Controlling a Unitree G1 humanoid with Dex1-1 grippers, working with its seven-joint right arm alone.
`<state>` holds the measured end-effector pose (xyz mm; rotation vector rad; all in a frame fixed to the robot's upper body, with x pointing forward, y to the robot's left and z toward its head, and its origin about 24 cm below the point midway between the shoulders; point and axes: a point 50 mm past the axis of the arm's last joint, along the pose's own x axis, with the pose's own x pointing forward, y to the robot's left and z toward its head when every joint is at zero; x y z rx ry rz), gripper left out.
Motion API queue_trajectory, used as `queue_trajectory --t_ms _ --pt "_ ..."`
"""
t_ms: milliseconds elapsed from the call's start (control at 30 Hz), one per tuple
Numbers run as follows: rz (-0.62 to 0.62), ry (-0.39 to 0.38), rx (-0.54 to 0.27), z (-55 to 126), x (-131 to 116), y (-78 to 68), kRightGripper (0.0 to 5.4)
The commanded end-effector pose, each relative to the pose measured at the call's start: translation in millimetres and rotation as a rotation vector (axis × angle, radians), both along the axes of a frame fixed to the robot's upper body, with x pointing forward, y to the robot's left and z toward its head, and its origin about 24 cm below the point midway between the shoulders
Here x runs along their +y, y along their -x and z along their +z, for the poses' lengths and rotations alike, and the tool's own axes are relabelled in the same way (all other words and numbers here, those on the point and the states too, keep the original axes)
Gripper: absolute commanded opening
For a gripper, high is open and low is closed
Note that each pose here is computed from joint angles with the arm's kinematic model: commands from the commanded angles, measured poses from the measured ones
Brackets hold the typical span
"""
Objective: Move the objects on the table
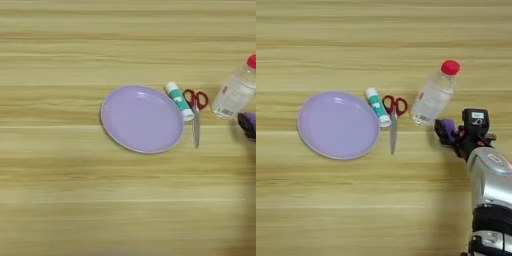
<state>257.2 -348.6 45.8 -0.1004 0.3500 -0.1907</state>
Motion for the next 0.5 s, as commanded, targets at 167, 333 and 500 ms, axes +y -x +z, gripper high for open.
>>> queue_trajectory --t_ms 167,333,500 --pt "0.061 0.062 -0.125 34.4 11 -5.2 5.17" --pt "0.073 0.056 -0.122 32.6 17 -0.4 5.37" --pt "0.115 0.013 -0.155 32.6 29 -1.7 5.37"
